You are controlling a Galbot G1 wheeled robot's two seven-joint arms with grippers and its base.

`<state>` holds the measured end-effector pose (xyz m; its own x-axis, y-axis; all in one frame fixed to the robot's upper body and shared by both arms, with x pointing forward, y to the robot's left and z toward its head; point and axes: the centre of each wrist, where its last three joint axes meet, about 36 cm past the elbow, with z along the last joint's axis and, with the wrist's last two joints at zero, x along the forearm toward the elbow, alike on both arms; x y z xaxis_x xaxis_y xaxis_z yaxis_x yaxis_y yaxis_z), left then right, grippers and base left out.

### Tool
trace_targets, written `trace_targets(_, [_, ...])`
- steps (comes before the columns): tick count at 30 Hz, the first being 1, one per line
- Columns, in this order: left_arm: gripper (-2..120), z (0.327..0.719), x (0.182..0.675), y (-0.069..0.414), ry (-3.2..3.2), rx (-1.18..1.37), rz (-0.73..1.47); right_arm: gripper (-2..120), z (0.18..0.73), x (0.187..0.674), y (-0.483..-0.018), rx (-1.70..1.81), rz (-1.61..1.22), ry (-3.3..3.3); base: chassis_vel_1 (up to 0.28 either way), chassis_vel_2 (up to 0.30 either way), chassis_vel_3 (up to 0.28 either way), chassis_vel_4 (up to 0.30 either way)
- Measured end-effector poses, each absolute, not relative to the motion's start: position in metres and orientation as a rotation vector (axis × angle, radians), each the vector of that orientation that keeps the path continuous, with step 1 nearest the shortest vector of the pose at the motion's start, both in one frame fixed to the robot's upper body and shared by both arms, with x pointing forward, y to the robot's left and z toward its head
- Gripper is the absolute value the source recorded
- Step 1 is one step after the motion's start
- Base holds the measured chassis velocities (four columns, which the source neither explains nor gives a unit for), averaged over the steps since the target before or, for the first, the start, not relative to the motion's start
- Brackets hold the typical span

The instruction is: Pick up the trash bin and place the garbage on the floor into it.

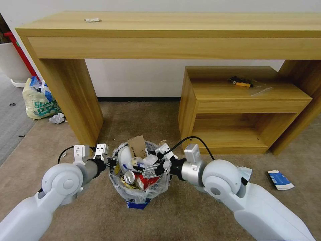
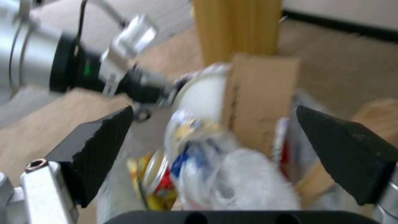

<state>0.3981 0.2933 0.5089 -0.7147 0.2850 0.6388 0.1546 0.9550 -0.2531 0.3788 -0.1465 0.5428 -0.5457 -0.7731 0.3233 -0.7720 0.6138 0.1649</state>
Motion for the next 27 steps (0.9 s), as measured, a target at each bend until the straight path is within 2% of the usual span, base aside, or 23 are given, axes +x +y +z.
trace_targets(8, [0, 0.503, 0.397, 0.296, -2.370, -0.285, 0.242, 100, 0.540, 0.377, -0.165, 1.020, -0.018, -2.673, 0.000, 0.000, 0.000, 0.000])
trace_targets(13, [0, 0.499, 0.394, 0.297, -2.369, -0.282, 0.224, 100, 0.528, 0.380, -0.201, 0.766, 0.107, -2.843, 0.000, 0.000, 0.000, 0.000])
trace_targets(22, [0, 0.496, 0.391, 0.294, -2.366, -0.291, 0.209, 100, 0.471, 0.342, -0.263, 0.400, 0.263, -2.893, 0.000, 0.000, 0.000, 0.000])
trace_targets(27, [0, 0.498, 0.388, 0.293, -2.367, -0.297, 0.200, 100, 0.434, 0.320, -0.289, 0.288, 0.238, -2.949, 0.000, 0.000, 0.000, 0.000])
